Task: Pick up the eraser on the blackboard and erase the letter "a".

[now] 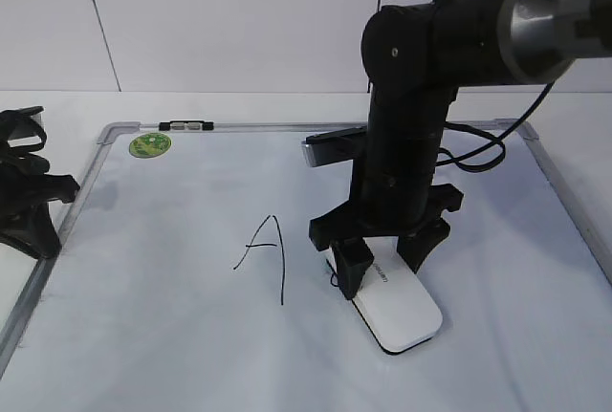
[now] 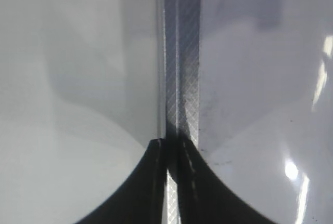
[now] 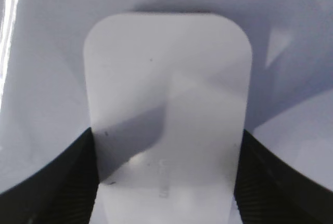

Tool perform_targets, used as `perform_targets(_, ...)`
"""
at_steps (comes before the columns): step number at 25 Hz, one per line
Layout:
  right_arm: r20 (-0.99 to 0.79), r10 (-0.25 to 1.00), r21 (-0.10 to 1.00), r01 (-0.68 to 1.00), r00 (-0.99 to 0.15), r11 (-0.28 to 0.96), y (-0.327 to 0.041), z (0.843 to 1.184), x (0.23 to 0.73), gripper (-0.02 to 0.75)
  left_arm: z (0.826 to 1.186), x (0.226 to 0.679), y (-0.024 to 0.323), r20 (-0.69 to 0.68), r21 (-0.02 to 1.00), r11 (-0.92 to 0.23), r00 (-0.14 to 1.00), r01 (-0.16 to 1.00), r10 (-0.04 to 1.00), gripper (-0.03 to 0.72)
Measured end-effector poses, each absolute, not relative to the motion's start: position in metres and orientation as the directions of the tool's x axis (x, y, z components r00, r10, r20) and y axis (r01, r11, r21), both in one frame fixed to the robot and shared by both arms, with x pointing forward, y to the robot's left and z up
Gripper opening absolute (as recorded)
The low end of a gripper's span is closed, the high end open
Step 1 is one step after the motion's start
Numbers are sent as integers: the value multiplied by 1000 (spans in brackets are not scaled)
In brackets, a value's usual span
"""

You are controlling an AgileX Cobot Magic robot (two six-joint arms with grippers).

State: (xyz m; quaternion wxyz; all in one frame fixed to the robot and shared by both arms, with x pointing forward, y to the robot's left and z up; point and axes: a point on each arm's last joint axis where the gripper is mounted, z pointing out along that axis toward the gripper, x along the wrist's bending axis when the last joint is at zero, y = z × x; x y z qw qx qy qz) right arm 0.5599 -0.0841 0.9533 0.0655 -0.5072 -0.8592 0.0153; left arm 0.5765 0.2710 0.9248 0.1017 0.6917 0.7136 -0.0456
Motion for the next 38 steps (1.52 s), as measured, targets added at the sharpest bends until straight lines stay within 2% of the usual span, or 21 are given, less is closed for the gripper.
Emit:
perform_targets(8,44,886,-91,882,-461,463,-87,953,562,529,925,577,271,-210,75,40,-24,996,977,27)
perform_targets(19,53,924,-93,920,-378,382,-112,953,577,529,925,577,271,-210,81,43,-25,996,977,27)
perform_targets(32,28,869,-87,864,-495,495,-75,952,557,529,925,577,271,-210,81,43,-25,996,977,27)
perform_targets(38,45,859,-91,854,-510,512,-66,951,550,529,925,577,271,-210,81,43,-25,996,977,27)
